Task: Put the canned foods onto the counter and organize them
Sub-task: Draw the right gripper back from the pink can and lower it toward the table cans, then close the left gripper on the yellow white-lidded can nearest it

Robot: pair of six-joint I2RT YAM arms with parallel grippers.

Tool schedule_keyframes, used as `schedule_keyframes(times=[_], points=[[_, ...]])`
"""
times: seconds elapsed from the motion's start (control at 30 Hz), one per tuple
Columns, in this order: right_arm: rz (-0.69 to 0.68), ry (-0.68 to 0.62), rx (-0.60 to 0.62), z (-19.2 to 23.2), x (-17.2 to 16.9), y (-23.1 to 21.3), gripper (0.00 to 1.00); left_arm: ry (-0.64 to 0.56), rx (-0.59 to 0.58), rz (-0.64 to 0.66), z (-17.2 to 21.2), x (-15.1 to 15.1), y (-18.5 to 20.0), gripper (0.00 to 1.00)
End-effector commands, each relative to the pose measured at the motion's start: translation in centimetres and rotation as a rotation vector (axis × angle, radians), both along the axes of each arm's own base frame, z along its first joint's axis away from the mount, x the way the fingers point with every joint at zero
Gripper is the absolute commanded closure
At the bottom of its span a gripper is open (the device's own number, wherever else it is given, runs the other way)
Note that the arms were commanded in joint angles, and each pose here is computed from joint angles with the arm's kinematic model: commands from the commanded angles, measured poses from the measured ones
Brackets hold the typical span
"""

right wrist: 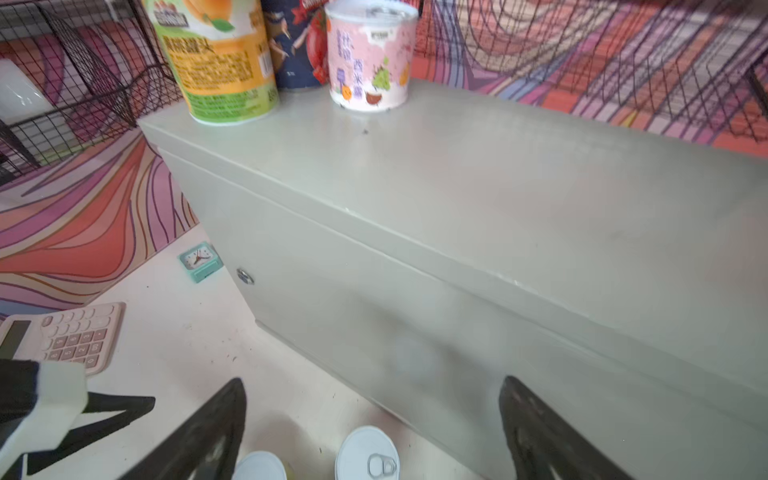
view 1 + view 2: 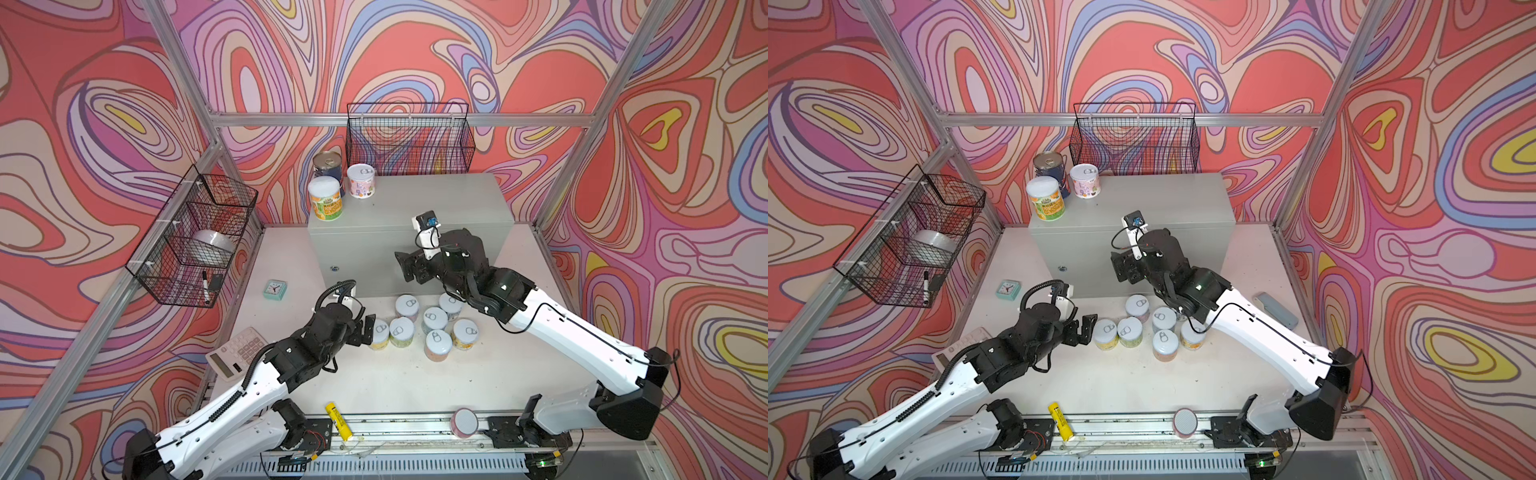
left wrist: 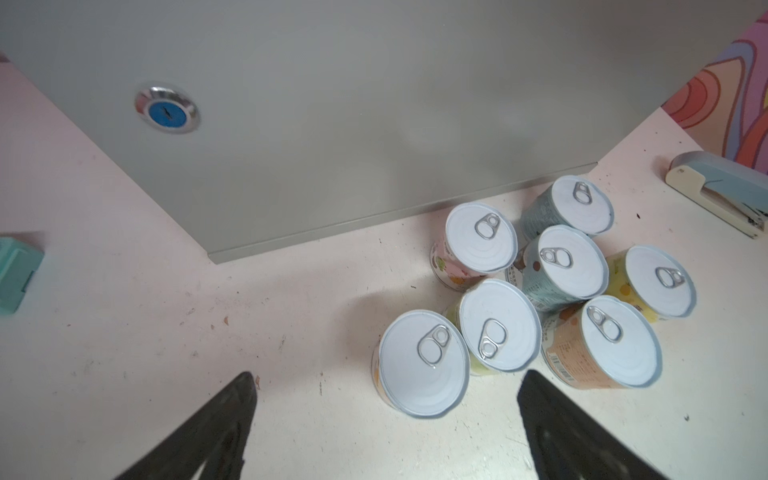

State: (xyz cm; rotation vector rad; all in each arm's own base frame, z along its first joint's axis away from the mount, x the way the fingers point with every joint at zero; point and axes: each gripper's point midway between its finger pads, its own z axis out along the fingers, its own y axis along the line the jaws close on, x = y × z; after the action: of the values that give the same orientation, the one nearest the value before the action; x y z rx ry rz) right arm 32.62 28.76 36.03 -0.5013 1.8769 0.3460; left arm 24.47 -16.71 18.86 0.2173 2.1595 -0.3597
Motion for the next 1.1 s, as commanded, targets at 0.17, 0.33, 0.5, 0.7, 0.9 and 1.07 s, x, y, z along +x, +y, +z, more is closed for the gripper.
schedule_keyframes(times=[0.17, 0.33, 0.5, 0.7, 0.9, 1.07], points=[[0.004, 0.216, 0.094, -6.1, -3.8, -1.7, 0.06, 0.016, -0.066, -0.006, -4.1, -2.1, 0.0, 0.00], [0.004, 0.298, 0.107, -9.4, -5.6, -2.5, 0.04, 0.015, -0.102, -0.030, -6.7, -2.7, -0.9, 0.00], [-0.023, 0.336, 0.091, -11.7, -6.1, -3.2, 0.03, 0.010, -0.101, -0.026, -8.5, -2.5, -1.3, 0.00], [-0.035, 0.347, 0.081, -13.1, -6.0, -3.3, 0.05, -0.007, -0.085, -0.022, -9.4, -1.9, -1.5, 0.00], [-0.033, 0.343, 0.069, -13.8, -5.6, -3.0, 0.05, -0.006, -0.068, -0.017, -10.3, -1.4, -1.9, 0.00], [-0.026, 0.349, 0.058, -14.5, -5.5, -2.6, 0.06, 0.000, -0.065, -0.033, -10.8, -0.9, -2.9, 0.00]])
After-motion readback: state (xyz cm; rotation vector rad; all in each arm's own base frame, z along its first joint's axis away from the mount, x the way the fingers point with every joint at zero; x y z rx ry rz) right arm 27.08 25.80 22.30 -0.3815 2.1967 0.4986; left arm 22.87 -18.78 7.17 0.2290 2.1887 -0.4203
